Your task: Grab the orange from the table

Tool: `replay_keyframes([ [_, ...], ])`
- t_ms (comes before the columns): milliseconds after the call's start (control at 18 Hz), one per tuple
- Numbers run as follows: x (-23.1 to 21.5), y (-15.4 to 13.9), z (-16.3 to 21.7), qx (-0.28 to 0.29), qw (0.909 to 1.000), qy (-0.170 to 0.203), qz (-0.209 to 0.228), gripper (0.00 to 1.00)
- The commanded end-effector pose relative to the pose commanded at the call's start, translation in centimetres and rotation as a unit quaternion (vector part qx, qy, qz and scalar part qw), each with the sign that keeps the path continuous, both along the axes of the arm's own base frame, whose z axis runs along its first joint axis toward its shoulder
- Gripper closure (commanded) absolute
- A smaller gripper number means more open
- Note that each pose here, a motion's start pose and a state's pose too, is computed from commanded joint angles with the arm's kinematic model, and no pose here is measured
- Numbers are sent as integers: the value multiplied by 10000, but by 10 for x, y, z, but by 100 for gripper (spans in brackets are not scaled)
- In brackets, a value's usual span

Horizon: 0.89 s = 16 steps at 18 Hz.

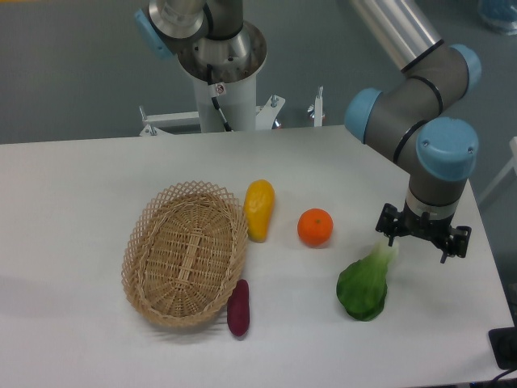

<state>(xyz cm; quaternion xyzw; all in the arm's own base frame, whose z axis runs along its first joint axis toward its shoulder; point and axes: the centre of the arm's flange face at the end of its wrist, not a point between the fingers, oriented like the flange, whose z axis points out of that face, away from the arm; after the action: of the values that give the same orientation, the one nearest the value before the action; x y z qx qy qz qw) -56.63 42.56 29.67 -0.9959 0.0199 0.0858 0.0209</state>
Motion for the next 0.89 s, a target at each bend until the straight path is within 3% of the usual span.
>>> replay_keyframes([
  [889, 25, 6, -20, -40, 9997, -218, -55, 0],
])
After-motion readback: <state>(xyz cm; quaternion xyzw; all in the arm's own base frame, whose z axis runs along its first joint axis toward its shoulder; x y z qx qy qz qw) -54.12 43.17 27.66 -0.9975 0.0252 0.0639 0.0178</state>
